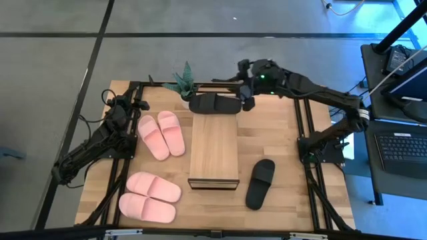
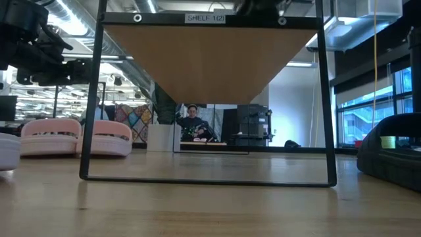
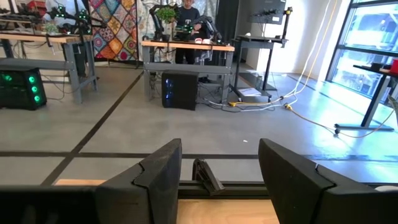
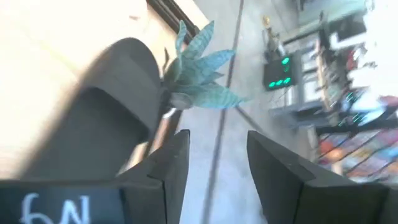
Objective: Pick and place slides into the shelf
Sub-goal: Put the black slide on the shelf
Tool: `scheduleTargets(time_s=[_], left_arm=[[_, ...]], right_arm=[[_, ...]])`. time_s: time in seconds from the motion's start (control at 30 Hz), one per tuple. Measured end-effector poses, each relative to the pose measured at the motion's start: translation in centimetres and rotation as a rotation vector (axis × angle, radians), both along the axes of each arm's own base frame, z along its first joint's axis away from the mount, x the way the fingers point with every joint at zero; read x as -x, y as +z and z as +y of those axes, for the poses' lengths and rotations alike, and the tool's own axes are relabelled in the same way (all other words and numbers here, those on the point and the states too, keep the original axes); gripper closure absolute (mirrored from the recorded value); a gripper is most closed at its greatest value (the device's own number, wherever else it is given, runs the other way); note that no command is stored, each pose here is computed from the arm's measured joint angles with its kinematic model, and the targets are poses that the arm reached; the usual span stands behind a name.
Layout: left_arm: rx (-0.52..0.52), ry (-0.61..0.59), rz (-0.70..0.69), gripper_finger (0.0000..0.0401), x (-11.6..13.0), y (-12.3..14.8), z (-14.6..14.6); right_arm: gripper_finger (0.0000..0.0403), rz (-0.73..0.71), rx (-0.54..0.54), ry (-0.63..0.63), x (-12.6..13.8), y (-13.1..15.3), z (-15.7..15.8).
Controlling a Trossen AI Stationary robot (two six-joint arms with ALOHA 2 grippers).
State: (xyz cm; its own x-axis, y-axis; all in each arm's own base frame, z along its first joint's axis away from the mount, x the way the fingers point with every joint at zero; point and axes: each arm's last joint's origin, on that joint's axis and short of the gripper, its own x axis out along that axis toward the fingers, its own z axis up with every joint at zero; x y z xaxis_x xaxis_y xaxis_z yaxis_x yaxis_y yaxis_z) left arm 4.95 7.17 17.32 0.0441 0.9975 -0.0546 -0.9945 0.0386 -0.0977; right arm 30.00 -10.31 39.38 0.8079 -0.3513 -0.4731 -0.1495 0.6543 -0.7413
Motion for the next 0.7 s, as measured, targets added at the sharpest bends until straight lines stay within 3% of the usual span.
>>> scheduleTargets(time_s=[0.13,0.27,0.47,0.7], left_arm=[[0.000,0.000,0.000,0.0196,0.0,0.0,0.0],[0.000,0.000,0.000,0.0196,0.0,0.0,0.0],[-0.001,0.000,-0.001,0.0196,0.0,0.0,0.0],[-0.002,0.000,-0.002,0.0196,0.0,0.0,0.0]], right_arm=[[0.0240,-0.004,-0.220,-0.028,1.6,0.3,0.8],[0.0240,0.087,-0.415,0.013,2.5,-0.6,1.5],[0.0240,0.250,-0.562,-0.010,3.3,-2.0,2.9],[0.0240,0.332,-0.708,-0.066,3.5,-2.4,6.0]])
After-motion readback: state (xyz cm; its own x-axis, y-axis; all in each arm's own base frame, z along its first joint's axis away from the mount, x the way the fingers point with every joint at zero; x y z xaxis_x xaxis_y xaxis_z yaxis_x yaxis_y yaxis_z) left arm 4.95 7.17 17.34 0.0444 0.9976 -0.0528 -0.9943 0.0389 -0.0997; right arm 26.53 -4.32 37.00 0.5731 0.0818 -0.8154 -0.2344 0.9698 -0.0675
